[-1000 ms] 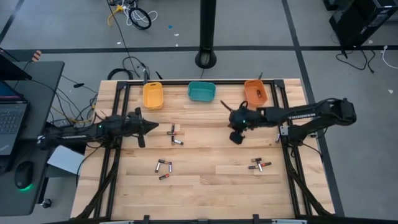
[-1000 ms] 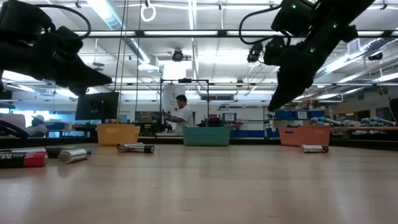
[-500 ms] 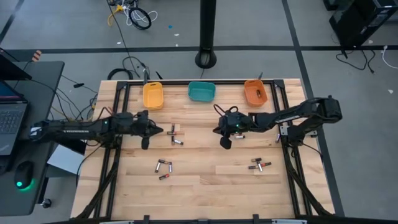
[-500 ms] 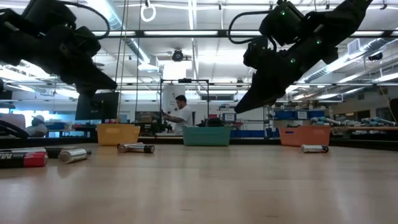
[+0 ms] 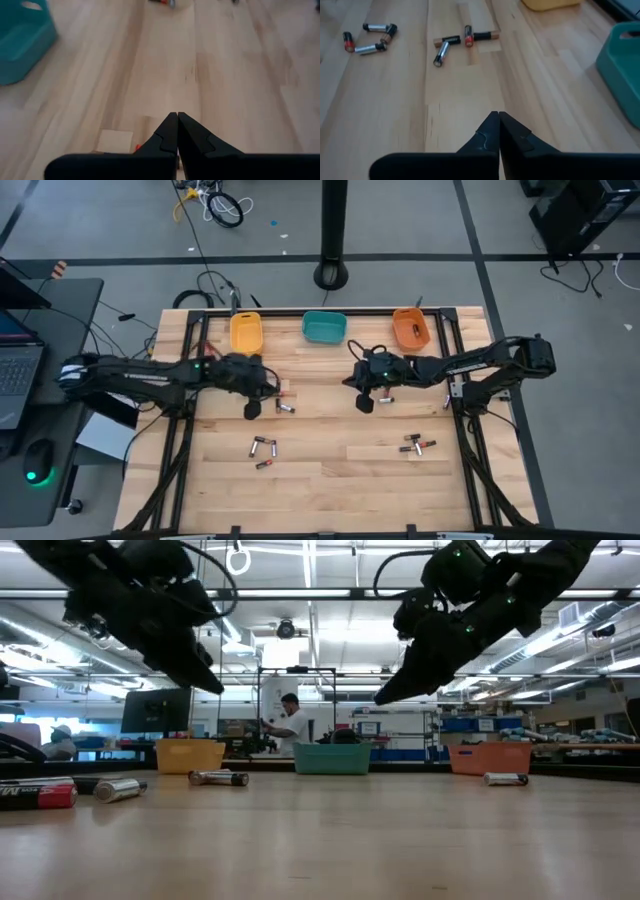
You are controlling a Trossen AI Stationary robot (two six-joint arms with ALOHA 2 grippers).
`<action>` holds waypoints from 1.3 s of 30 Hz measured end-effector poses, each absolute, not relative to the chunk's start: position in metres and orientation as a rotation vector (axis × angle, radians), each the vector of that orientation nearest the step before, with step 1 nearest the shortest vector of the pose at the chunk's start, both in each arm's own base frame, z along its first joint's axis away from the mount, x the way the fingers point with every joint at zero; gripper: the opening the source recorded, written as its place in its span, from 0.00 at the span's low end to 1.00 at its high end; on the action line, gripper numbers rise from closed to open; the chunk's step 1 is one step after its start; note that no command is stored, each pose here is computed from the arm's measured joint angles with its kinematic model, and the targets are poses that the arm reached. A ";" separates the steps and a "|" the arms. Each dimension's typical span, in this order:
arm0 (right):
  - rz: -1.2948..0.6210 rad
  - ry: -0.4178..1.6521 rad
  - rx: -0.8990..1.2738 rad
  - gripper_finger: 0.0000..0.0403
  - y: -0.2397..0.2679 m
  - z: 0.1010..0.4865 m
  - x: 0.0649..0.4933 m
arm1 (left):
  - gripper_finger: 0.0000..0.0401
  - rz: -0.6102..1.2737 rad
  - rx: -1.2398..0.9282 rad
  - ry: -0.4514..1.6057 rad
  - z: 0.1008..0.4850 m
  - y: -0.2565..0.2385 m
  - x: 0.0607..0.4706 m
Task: Sort batteries
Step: Put the silver battery into the yellow bin
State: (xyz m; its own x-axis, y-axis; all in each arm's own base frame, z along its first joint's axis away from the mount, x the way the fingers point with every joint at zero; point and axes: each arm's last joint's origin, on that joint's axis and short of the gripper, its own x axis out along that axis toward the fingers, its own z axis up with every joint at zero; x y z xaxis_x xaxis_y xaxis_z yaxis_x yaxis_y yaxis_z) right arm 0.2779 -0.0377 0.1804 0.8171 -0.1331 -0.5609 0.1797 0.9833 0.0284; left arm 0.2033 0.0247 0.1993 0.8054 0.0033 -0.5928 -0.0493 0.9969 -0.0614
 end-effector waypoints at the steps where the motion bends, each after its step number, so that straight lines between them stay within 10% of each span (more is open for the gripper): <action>1: -0.169 0.587 0.081 0.02 -0.038 0.181 0.278 | 0.04 0.007 -0.064 0.659 0.199 0.025 0.208; 16: -0.181 0.637 0.088 0.04 -0.041 0.177 0.275 | 0.05 -0.127 0.012 0.914 0.201 0.032 0.273; 39: -0.253 0.722 0.033 0.03 -0.072 0.171 0.264 | 0.44 -0.246 0.023 1.121 0.150 0.028 0.297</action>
